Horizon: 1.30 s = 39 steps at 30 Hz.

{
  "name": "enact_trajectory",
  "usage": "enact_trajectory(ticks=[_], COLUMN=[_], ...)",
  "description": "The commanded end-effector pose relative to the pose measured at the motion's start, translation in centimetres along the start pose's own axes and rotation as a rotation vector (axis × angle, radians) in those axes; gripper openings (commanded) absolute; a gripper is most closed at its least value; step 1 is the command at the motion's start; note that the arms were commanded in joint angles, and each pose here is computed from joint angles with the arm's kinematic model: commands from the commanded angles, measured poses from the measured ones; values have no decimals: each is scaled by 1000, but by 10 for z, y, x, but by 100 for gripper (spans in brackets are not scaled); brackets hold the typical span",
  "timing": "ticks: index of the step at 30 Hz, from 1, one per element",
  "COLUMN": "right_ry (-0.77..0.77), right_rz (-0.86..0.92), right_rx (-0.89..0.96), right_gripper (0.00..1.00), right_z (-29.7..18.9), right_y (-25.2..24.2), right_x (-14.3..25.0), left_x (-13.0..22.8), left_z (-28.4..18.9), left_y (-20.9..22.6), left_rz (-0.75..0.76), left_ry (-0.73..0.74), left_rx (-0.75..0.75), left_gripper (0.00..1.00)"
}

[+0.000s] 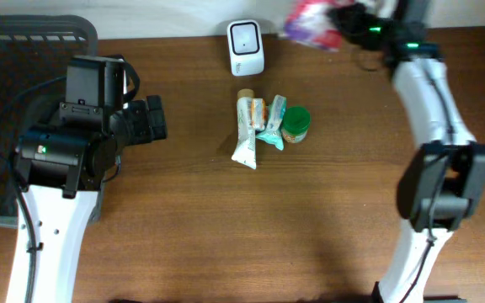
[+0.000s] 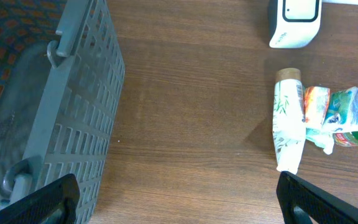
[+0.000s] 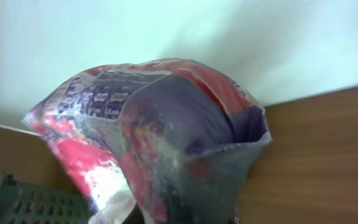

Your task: Scan the item barcode

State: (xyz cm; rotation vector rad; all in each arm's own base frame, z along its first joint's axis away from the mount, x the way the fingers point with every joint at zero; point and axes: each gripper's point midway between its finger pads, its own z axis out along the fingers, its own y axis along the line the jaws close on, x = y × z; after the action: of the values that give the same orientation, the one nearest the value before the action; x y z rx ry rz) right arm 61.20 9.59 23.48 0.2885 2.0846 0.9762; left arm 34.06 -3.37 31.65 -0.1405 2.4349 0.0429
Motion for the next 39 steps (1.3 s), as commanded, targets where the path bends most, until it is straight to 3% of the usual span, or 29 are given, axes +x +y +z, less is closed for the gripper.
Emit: enact_trajectory(ticks=[1,5,8,14,19,25,28,32,36,39], right_ry=[-180,-218,-208,-172,-165,-186,-197,-178,-135,-178], right_rz=[77,26,7,11,-81,-71,18,167,440,556], right_rx=[169,146,97,113,-14,-81,67,253,591,850], right_gripper=[4,4,10,4,4,4,4,4,4,4], right_z=[26,63,90,116,102,42,-7,-64,-155,-225], right_y=[25,50,58,36,57,59,9,-71,-194,-256], right_x=[3,29,52,76,55,-6,-41,-58,-40,-29], left_x=[-1,-1,-1,-1,-1,-1,-1,-1,-1,-1], left_z=[0,0,0,0,0,0,0,0,0,0], left_y=[3,3,3,3,3,3,3,3,3,3], left_rz=[13,13,13,13,13,13,13,13,13,13], left_ry=[-4,-4,-4,-4,-4,-4,-4,-4,-4,-4], left_rx=[-16,-15,-16,-16,-15,-15,-15,-16,-16,-15], left_gripper=[99,99,99,99,99,99,99,99,99,99])
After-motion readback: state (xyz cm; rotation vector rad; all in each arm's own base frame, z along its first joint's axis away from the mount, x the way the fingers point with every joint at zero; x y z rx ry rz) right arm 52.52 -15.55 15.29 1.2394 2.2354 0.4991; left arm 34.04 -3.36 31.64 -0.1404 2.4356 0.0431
